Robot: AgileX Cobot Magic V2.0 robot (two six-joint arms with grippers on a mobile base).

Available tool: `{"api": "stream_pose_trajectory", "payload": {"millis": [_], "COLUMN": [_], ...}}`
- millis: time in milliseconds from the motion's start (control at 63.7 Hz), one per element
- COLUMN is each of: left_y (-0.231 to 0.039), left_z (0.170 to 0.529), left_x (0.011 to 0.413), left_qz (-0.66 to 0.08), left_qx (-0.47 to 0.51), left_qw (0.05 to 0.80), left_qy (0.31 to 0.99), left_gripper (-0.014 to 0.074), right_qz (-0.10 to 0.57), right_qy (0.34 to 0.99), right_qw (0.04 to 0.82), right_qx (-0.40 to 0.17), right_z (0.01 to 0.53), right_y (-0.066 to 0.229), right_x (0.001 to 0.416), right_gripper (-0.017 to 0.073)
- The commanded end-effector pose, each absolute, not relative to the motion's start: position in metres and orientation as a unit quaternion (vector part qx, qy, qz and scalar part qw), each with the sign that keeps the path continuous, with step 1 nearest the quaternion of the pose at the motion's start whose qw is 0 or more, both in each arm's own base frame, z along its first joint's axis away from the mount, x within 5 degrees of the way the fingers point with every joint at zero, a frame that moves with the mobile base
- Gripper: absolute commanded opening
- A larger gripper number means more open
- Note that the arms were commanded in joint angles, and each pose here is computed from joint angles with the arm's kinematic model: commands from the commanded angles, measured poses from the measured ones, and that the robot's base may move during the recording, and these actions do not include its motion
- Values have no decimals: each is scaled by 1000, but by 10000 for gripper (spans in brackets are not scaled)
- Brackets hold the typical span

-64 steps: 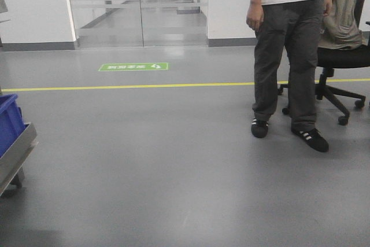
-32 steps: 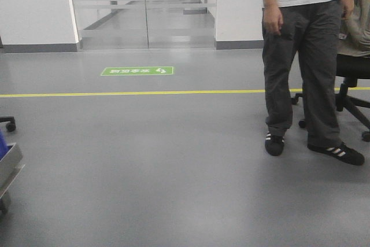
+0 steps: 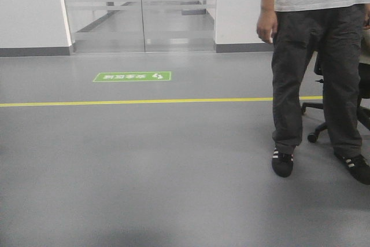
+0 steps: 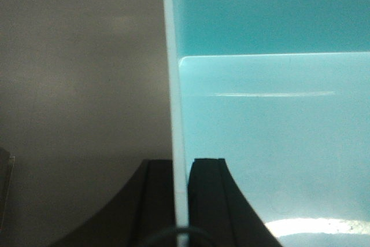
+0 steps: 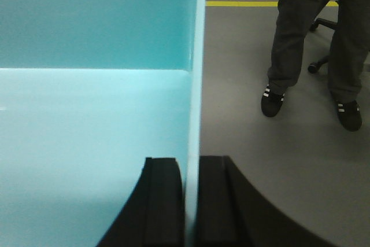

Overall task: Fetch blue bin and place on conveyor start
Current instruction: 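Drive the base away from the rack holding the bin in both grippers, then turn and drive the base up to the red-framed conveyor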

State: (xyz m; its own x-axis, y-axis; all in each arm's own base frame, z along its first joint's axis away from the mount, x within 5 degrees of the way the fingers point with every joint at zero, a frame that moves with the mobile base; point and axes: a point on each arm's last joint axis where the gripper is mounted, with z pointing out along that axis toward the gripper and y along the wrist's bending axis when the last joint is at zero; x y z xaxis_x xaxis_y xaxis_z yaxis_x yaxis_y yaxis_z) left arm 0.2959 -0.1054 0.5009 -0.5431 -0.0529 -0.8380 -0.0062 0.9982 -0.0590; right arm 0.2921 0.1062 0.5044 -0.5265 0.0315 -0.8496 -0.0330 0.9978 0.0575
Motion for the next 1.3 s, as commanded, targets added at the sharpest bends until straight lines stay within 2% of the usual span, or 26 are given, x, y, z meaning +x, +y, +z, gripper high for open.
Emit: {"api": "stream_pose_trajectory", "payload": {"millis": [0, 1287], "left_y": [-104, -104], "left_z": [510, 511], "left_x": [293, 293], "left_qz": [-29, -26], "left_qx": [-12, -12], "left_qw": [504, 505], "left_qy": [863, 863], "left_gripper": [-111, -111], "right_qz": [49, 34], "right_qy": [866, 865], "right_qw": [498, 501], "right_qx": [-4, -4], "right_z": [511, 510], "right_y": [107, 106], "right_x": [289, 292], "right_gripper": [-153, -153]}}
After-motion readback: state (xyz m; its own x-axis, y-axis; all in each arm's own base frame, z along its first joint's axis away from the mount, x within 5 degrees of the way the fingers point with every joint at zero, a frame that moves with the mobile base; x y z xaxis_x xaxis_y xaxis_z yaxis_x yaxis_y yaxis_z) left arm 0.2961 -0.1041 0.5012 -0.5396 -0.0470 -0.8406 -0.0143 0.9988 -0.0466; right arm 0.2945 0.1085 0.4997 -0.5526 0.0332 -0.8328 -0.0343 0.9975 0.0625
